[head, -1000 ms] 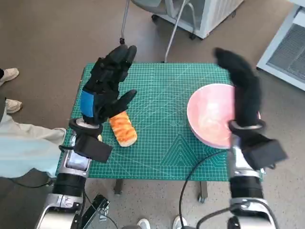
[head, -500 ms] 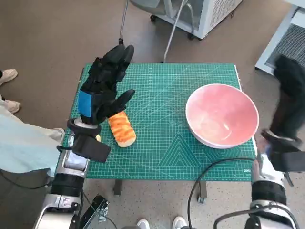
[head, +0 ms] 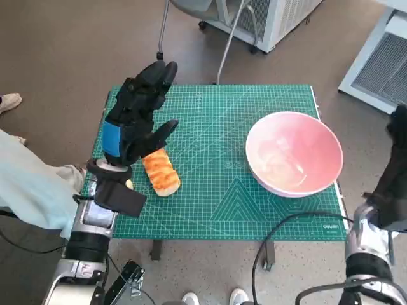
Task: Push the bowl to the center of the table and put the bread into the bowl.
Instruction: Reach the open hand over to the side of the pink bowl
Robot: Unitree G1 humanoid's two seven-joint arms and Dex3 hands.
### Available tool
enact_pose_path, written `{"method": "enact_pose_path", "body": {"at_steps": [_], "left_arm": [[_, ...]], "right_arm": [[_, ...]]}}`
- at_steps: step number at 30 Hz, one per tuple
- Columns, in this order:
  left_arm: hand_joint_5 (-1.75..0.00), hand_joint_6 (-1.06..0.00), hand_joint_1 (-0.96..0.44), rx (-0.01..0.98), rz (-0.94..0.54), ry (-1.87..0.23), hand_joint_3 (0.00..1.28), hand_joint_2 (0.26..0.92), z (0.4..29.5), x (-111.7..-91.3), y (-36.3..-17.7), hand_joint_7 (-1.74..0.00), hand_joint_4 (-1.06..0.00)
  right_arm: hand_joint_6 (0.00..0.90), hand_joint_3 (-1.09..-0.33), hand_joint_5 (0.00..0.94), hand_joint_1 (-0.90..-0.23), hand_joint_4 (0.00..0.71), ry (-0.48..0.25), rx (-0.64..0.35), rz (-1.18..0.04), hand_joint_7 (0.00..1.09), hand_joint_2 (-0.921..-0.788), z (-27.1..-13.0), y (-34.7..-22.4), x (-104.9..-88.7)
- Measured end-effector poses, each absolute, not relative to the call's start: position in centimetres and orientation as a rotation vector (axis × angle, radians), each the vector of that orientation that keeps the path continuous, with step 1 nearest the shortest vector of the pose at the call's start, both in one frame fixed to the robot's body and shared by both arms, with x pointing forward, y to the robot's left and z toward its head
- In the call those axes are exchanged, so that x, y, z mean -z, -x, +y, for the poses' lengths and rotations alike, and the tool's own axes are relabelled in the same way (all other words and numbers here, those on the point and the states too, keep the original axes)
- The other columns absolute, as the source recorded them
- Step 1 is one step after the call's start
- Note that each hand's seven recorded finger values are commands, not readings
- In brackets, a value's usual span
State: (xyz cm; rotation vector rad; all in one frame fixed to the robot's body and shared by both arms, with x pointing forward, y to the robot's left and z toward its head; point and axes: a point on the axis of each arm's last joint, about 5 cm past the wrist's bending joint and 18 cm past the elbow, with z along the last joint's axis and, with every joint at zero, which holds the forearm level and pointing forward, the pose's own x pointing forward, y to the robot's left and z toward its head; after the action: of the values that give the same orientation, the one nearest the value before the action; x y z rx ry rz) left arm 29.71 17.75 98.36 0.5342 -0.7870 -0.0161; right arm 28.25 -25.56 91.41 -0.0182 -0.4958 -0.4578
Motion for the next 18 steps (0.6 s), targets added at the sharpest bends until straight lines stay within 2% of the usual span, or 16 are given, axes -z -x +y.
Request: {"method": "enact_pose_path", "body": {"at_steps": [4, 5, 10, 14, 18], "left_arm": [[-0.01, -0.35, -0.31, 0.013, -0.786, -0.535, 0.26, 0.921, 17.8, -98.4, -29.7, -0.34, -0.37], [-0.01, -0.35, -0.31, 0.013, -0.786, -0.536, 0.26, 0.921, 17.8, -98.4, -29.7, -0.34, -0.37], [-0.01, -0.35, -0.31, 0.01, -0.786, -0.541, 0.25, 0.921, 17.9, -98.5, -29.7, -0.35, -0.37], [-0.01, -0.35, -0.31, 0.008, -0.783, -0.547, 0.25, 0.921, 18.1, -98.6, -29.6, -0.35, -0.37], [-0.01, -0.35, -0.32, 0.005, -0.782, -0.554, 0.25, 0.921, 18.4, -98.7, -29.4, -0.36, -0.37]], "right_arm": [[0.08, -0.826, 0.001, -0.46, 0.321, -0.058, 0.441, -0.416, 0.7, -0.921, -24.9, -28.2, -90.4], [0.099, -0.814, 0.002, -0.456, 0.323, -0.087, 0.435, -0.396, 0.65, -0.921, -24.7, -28.3, -90.2], [0.153, -0.795, 0.005, -0.449, 0.33, -0.219, 0.416, -0.316, 0.55, -0.921, -23.6, -28.8, -89.5], [0.189, -0.748, 0.002, -0.475, 0.322, -0.321, 0.397, -0.263, 0.5, -0.921, -22.6, -29.4, -89.3], [0.183, -0.722, 0.0, -0.5, 0.267, -0.392, 0.373, -0.233, 0.48, -0.921, -21.6, -29.8, -89.3]]}}
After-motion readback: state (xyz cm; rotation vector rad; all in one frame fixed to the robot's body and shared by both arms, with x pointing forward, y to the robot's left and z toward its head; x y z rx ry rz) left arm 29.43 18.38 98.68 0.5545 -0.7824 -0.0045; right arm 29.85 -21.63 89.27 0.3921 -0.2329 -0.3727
